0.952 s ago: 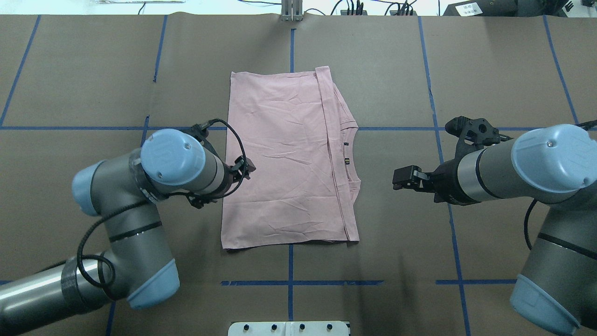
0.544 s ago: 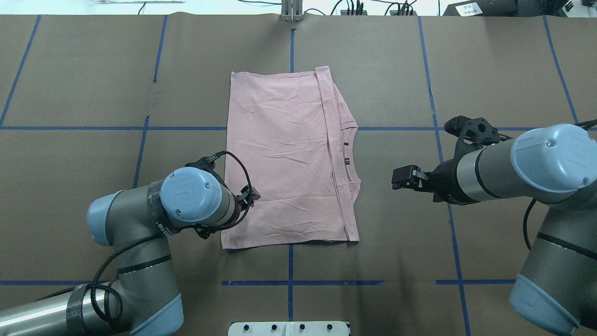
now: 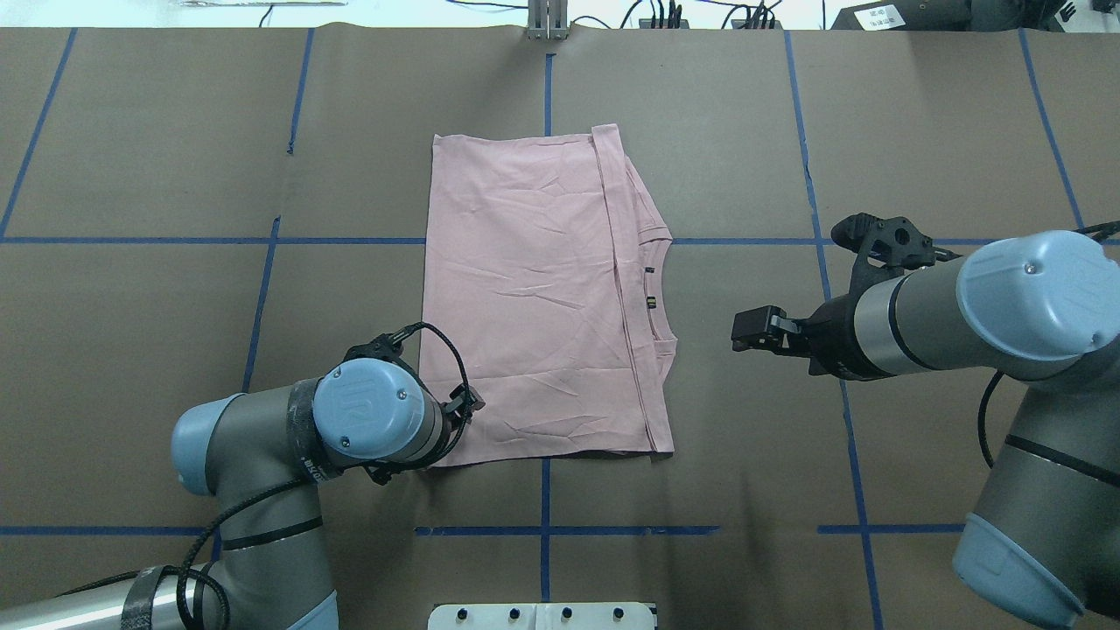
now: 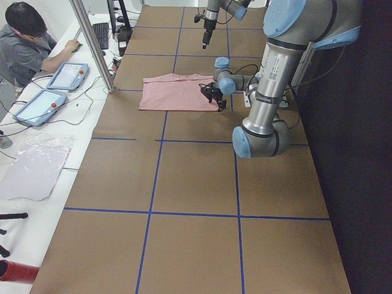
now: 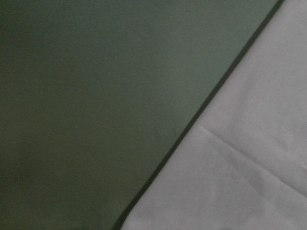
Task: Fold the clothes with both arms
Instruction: 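Release the shirt and move the left gripper to its near corner, then move the right gripper to the shirt's other near corner beside the left gripper, then grasp the near edge of the shirt with both grippers, then lift the near edge with both grippers and fold it toward the far edge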
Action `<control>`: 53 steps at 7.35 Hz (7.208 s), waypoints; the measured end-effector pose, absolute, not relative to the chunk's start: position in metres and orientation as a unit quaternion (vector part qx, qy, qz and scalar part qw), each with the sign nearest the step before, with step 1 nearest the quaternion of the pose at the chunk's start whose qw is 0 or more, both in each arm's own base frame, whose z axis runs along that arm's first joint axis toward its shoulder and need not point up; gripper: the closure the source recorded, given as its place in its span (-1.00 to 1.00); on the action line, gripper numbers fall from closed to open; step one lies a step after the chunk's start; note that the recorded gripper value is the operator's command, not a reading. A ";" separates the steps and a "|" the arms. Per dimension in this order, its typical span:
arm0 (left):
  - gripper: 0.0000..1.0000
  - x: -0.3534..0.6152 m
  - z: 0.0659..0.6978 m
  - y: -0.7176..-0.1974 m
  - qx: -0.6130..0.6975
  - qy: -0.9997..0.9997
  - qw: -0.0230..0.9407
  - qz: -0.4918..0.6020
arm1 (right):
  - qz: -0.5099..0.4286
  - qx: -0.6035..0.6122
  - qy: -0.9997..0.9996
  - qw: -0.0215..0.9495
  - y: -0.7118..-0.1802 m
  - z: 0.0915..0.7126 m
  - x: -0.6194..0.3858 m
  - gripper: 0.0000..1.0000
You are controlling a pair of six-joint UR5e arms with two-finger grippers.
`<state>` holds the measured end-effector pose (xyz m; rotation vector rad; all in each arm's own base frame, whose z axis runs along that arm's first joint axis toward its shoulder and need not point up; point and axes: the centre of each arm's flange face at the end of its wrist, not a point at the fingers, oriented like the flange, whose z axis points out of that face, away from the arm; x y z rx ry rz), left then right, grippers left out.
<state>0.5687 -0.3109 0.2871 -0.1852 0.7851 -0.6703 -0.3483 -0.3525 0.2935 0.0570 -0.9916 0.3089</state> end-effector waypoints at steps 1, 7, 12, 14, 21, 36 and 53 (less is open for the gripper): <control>-0.80 0.568 0.286 -0.310 -0.089 0.376 0.865 -0.320 | 0.148 0.028 -0.474 0.868 -0.353 0.293 -0.348 -1.00; 1.00 0.571 0.279 -0.295 -0.095 0.381 0.866 -0.308 | 0.149 0.027 -0.474 0.868 -0.354 0.294 -0.348 -1.00; 1.00 0.550 0.250 -0.272 -0.102 0.380 0.870 -0.296 | 0.148 0.025 -0.472 0.869 -0.354 0.295 -0.351 -1.00; 1.00 0.550 0.247 -0.271 -0.101 0.381 0.872 -0.292 | 0.152 0.005 -0.460 0.875 -0.357 0.294 -0.388 -1.00; 1.00 0.548 0.242 -0.275 -0.090 0.389 0.876 -0.271 | 0.204 -0.057 -0.377 0.902 -0.321 0.274 -0.542 -1.00; 1.00 0.547 0.238 -0.277 -0.089 0.393 0.874 -0.271 | 0.204 -0.068 -0.363 0.907 -0.312 0.274 -0.576 1.00; 1.00 0.534 0.208 -0.246 -0.099 0.426 0.866 -0.241 | 0.201 -0.065 -0.434 0.876 -0.292 0.248 -0.514 1.00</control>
